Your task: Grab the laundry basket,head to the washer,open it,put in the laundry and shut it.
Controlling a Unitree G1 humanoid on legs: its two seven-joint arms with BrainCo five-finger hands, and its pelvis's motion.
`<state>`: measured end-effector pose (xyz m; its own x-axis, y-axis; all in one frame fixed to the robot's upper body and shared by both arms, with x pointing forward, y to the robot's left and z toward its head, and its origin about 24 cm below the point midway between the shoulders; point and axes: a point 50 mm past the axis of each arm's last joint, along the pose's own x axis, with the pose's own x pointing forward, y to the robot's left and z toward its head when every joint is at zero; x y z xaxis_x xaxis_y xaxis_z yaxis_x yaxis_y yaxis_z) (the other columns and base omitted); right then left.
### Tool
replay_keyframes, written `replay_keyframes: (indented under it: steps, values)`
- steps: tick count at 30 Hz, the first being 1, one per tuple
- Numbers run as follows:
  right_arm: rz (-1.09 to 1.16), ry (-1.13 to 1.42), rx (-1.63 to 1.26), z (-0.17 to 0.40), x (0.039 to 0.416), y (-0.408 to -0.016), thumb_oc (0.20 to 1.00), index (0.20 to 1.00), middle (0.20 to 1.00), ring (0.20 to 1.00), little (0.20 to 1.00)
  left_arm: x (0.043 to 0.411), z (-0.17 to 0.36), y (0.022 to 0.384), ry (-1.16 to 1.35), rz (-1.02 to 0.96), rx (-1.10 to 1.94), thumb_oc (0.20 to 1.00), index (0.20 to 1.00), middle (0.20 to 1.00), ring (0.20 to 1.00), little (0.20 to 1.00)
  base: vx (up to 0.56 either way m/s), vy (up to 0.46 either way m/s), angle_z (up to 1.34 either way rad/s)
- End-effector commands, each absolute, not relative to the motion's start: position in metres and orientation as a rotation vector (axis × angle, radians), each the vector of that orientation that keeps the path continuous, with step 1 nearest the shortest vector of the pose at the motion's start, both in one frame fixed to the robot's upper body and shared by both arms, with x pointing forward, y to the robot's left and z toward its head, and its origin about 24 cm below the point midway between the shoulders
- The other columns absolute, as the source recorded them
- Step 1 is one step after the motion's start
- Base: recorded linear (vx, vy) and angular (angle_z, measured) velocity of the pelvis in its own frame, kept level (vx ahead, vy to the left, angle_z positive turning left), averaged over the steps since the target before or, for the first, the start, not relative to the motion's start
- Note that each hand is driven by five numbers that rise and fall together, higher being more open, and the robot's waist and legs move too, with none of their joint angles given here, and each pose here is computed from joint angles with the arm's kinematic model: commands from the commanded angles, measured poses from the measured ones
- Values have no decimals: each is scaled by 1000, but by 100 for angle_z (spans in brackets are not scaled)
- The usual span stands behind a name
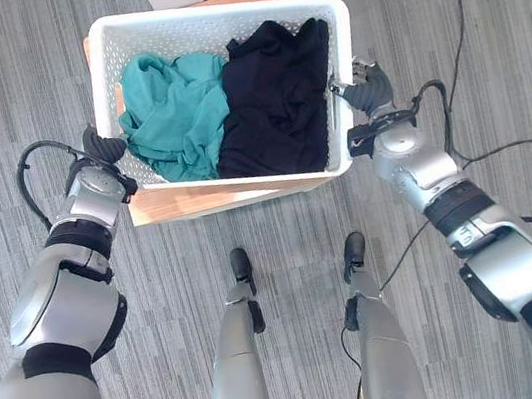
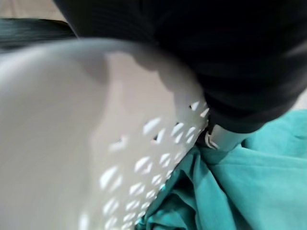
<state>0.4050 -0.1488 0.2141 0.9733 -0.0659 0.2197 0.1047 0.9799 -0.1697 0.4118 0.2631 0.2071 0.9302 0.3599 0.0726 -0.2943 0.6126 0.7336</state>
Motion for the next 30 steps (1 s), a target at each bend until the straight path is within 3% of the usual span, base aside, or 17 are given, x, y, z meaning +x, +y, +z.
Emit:
replay_keyframes:
  steps: [1,19,30]
  values:
    - [63,-273,-208,219,400,-126,200,200,200,200,200,416,205,247,64,314,903,200,200,200,200,200,0,0,0]
    - [0,-289,-179,212,392,-136,200,200,200,200,200,414,203,234,-28,269,900,200,200,200,200,200,-16,1,0]
    - [-101,-176,-238,173,382,-189,200,200,200,200,200,382,197,247,-170,157,933,200,200,200,200,200,76,-38,-2]
